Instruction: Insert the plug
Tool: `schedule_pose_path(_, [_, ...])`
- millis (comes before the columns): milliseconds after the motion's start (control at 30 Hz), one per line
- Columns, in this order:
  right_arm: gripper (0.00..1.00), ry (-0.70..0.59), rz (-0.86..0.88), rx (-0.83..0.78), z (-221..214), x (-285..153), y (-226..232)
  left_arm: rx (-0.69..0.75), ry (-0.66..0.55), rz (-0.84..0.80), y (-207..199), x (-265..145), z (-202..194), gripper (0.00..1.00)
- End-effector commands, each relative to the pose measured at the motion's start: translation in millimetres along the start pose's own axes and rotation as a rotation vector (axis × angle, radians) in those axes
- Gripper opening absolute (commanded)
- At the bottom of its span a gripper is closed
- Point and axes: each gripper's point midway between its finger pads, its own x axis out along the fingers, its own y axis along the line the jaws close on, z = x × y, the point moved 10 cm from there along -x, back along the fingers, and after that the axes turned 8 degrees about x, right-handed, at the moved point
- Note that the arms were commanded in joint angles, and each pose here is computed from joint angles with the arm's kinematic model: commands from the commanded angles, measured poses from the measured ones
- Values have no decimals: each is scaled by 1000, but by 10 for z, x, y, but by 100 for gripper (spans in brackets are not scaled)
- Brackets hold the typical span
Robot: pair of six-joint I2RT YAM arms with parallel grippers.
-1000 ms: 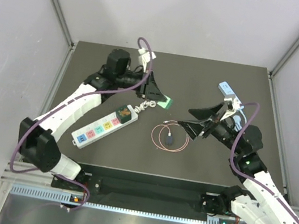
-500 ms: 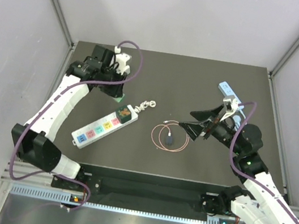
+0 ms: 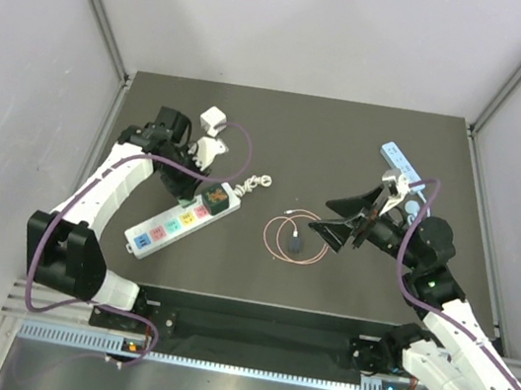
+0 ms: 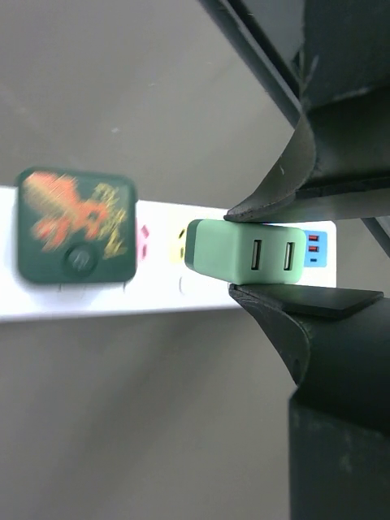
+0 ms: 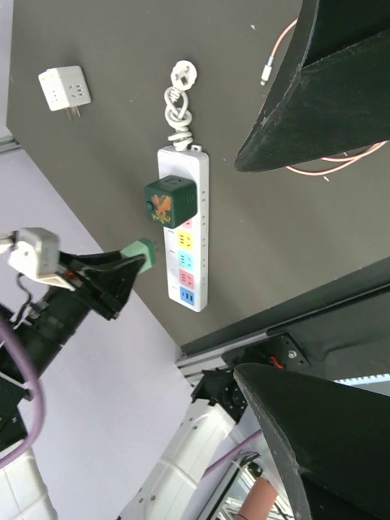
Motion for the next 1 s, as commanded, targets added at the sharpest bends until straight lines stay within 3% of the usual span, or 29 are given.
schedule_pose_path(0, [100, -29, 32, -58, 86, -4, 29, 120, -65, -43, -62, 24, -83, 0])
schedule_pose_path(233, [100, -18, 45, -51, 77, -2, 44, 95, -4, -60, -124, 241, -348, 0])
schedule_pose_path(567, [100, -12, 46, -55, 79, 2, 41, 106, -26, 67, 24, 354, -338, 0])
schedule_pose_path(967, [100, -2, 31, -53, 47, 5, 5, 85, -17, 17, -12, 442, -373, 0])
